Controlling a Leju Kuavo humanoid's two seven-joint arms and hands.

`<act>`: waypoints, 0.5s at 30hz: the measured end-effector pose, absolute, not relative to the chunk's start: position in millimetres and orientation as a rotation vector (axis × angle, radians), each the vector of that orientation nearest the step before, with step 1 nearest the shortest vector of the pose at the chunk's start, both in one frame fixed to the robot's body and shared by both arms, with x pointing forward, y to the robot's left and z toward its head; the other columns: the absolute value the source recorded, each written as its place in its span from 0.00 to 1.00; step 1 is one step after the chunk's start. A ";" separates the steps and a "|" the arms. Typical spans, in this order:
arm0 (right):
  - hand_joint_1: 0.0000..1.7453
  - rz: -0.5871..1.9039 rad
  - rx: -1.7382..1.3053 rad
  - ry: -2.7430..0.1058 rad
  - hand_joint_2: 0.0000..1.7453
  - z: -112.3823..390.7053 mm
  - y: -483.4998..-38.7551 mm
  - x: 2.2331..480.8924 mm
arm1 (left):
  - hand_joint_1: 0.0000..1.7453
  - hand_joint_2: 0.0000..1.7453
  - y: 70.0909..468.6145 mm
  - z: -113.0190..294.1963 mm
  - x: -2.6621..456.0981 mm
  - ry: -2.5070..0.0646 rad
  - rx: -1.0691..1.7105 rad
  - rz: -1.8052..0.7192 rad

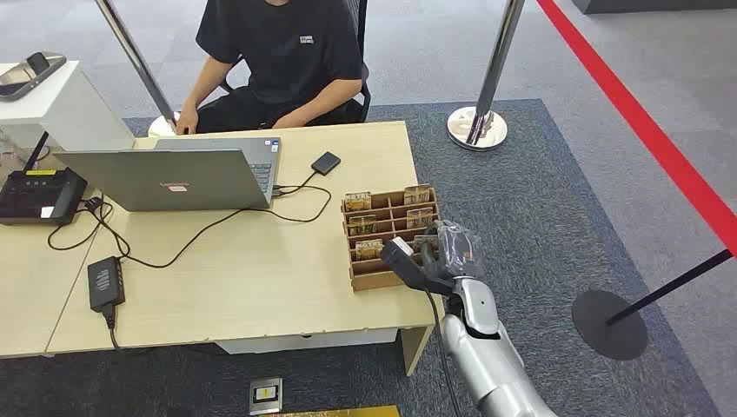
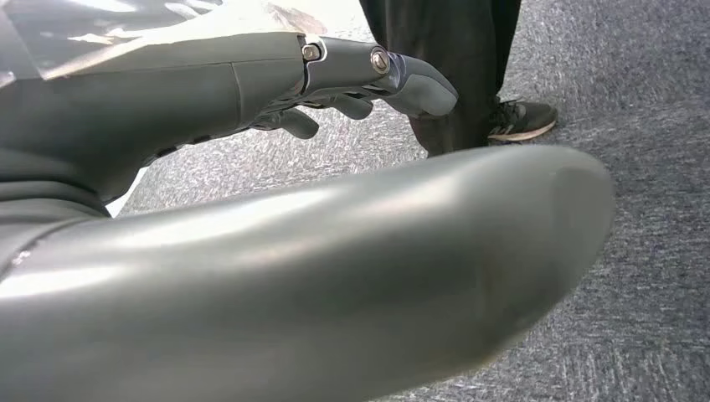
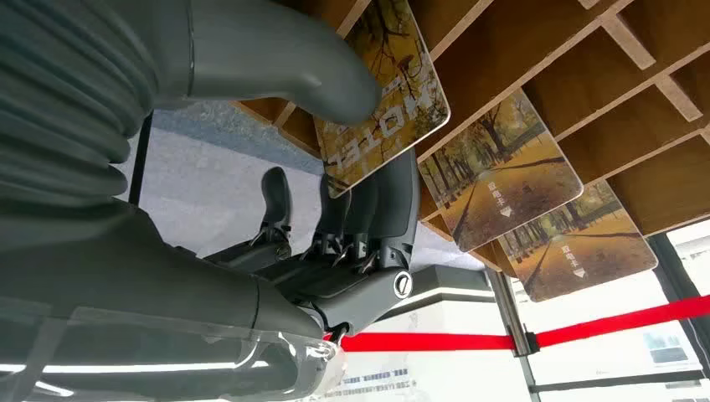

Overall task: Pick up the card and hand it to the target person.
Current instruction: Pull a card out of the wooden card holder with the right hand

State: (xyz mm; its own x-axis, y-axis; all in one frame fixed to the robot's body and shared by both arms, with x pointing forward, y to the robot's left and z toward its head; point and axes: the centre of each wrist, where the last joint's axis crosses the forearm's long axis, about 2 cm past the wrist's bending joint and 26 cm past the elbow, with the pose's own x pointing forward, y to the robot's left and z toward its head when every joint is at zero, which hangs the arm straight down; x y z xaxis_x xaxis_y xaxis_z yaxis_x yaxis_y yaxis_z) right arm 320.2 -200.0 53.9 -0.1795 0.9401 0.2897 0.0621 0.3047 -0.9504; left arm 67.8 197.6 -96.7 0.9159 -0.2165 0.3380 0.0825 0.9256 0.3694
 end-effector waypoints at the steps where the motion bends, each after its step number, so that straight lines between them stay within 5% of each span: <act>1: 0.84 1.053 -0.955 -1.528 1.00 53.7 -200.0 320.0 | 0.00 0.00 197.6 -96.7 67.8 -0.384 0.358 -0.156; 15: 0.83 1.032 -0.917 -1.552 1.00 53.1 -200.2 319.5 | 0.00 0.00 197.6 -96.7 67.6 -0.383 0.357 -0.152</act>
